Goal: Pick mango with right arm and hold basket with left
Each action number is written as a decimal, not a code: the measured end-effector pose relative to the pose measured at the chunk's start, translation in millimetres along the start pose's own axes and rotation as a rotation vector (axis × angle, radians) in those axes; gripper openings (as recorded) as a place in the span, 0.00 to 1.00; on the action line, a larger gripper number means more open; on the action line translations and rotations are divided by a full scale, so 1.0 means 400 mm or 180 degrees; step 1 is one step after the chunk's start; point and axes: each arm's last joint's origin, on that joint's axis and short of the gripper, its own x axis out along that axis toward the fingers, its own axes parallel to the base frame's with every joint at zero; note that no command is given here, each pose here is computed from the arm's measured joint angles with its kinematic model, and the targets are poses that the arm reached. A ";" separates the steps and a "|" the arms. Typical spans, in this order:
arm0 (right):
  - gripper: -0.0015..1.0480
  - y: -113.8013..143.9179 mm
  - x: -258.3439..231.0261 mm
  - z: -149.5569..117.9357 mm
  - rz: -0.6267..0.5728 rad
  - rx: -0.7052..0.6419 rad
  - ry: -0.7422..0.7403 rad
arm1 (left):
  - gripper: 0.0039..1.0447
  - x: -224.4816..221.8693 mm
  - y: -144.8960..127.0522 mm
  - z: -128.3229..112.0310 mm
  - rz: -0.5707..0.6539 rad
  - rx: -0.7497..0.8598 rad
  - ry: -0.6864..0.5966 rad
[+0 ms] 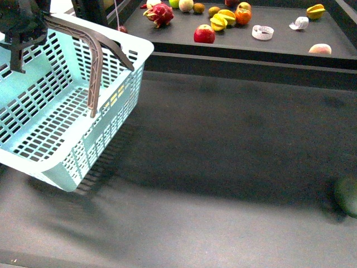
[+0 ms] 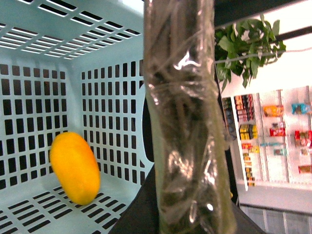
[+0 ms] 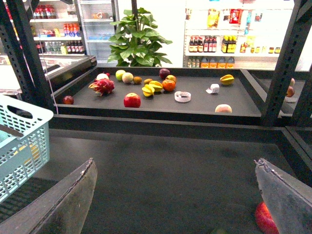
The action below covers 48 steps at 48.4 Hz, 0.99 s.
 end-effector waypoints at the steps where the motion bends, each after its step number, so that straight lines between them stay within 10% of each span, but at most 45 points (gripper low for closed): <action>1: 0.92 0.000 0.000 0.000 -0.0001 0.0000 0.0000 | 0.08 0.005 0.005 0.001 0.0022 -0.0043 -0.0017; 28: 0.92 0.000 0.000 0.000 0.0000 0.0000 0.0000 | 0.08 0.081 0.035 -0.042 0.0317 -0.0316 0.0074; 48: 0.92 0.000 0.000 0.000 0.0000 0.0000 0.0000 | 0.85 -0.008 -0.005 0.044 0.0148 -0.0246 -0.0128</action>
